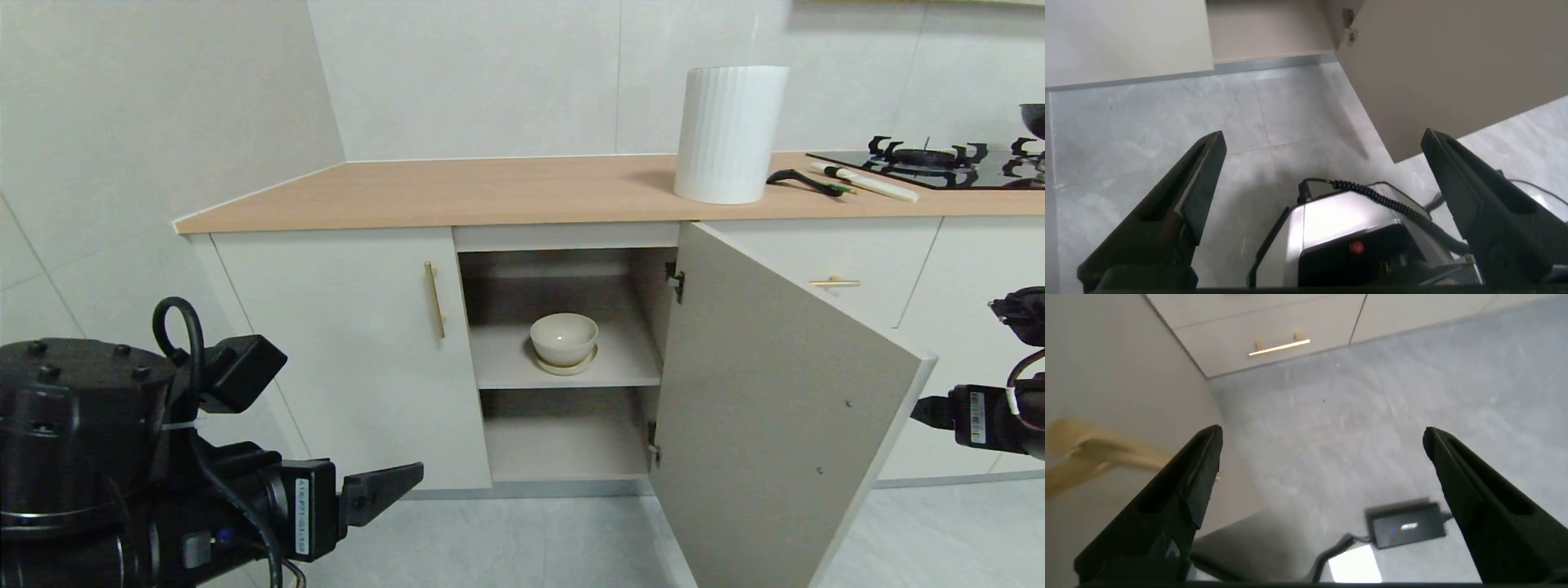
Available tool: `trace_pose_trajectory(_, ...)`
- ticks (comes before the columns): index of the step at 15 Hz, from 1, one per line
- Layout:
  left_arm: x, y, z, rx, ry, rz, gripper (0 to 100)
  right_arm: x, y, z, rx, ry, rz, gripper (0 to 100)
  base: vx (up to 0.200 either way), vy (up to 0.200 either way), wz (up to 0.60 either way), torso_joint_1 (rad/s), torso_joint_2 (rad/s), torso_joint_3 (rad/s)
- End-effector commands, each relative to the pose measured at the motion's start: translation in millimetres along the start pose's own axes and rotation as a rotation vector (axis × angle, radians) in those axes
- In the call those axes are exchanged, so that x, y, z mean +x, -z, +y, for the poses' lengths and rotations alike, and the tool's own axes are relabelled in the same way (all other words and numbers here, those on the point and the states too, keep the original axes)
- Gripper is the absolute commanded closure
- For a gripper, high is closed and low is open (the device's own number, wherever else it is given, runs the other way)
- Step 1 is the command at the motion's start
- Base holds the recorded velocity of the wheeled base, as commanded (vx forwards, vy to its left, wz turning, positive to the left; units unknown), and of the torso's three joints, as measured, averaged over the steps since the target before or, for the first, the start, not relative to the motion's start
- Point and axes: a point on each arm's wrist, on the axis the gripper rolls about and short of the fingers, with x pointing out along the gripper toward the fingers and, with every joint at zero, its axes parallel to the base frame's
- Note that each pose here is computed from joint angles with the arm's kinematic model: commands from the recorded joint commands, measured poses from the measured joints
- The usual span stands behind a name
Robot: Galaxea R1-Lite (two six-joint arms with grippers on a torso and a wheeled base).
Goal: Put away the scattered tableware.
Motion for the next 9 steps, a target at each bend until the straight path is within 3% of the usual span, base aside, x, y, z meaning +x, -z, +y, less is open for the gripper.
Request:
trace_pose_trajectory(1,0,-0.1,0.0,-0.001,-0.002,0.0,0,9,3,6,0.004,-0.014,0.033,0,0.0,0.0,0.0,0.0,0.0,0.0)
trace_pose_trajectory(9,0,0.0,0.0,-0.001,0.0,0.0,0,11,7,33,0.057,-0.11,0.041,0,0.0,0.0,0.0,0.0,0.0,0.0)
